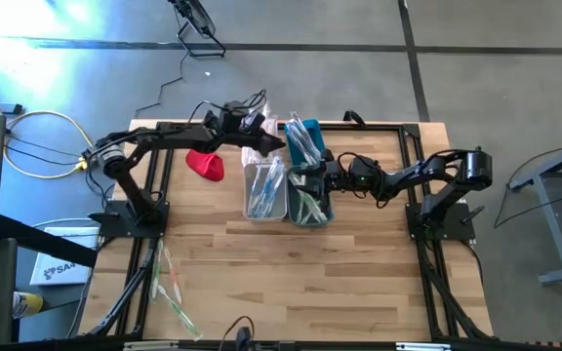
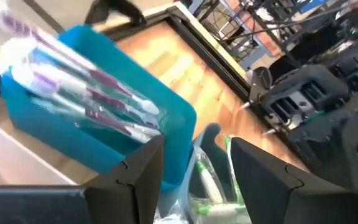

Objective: Pick & Place Toothbrushes
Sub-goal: Move the brushes to the middle of the table

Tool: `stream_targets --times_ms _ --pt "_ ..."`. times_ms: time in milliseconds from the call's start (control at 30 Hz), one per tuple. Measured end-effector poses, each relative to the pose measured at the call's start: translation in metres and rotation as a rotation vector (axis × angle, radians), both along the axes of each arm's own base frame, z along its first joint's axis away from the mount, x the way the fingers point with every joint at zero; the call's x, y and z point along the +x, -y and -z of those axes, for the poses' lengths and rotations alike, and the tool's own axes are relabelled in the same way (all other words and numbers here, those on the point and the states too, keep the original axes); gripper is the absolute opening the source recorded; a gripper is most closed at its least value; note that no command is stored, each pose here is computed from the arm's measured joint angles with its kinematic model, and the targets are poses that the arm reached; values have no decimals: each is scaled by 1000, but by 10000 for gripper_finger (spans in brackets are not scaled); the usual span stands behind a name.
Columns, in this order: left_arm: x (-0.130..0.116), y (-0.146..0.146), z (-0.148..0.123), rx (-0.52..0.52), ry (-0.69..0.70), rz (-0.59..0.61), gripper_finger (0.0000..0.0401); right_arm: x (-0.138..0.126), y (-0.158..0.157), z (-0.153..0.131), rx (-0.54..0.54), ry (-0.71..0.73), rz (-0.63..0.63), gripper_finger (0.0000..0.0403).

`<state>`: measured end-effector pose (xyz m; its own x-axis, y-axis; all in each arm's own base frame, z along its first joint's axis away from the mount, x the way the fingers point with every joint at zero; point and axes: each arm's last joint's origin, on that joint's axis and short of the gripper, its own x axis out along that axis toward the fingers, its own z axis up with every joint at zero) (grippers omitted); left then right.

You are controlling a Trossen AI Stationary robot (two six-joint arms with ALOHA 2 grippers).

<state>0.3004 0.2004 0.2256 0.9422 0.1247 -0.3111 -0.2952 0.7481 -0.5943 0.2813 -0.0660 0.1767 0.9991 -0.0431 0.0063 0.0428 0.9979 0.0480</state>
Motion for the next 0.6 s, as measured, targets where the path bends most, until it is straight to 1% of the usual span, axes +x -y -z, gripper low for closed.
stream_targets --times_ms 67,133,267,467,533,600 --pt "-3 7 -9 44 -19 3 184 0 0 0 0 -2 0 204" --pt "-11 12 -18 65 -54 -4 184 0 0 0 -1 -2 0 204" --pt "-25 32 -29 81 -190 -24 184 0 0 0 -1 -2 0 203" --pt "-36 79 -35 113 -432 -113 184 0 0 0 -1 -1 0 203" --pt "-34 98 -33 131 -451 -120 184 0 0 0 -1 -1 0 203" --pt "-36 117 -27 104 -467 -126 184 0 0 0 -1 -1 0 203"
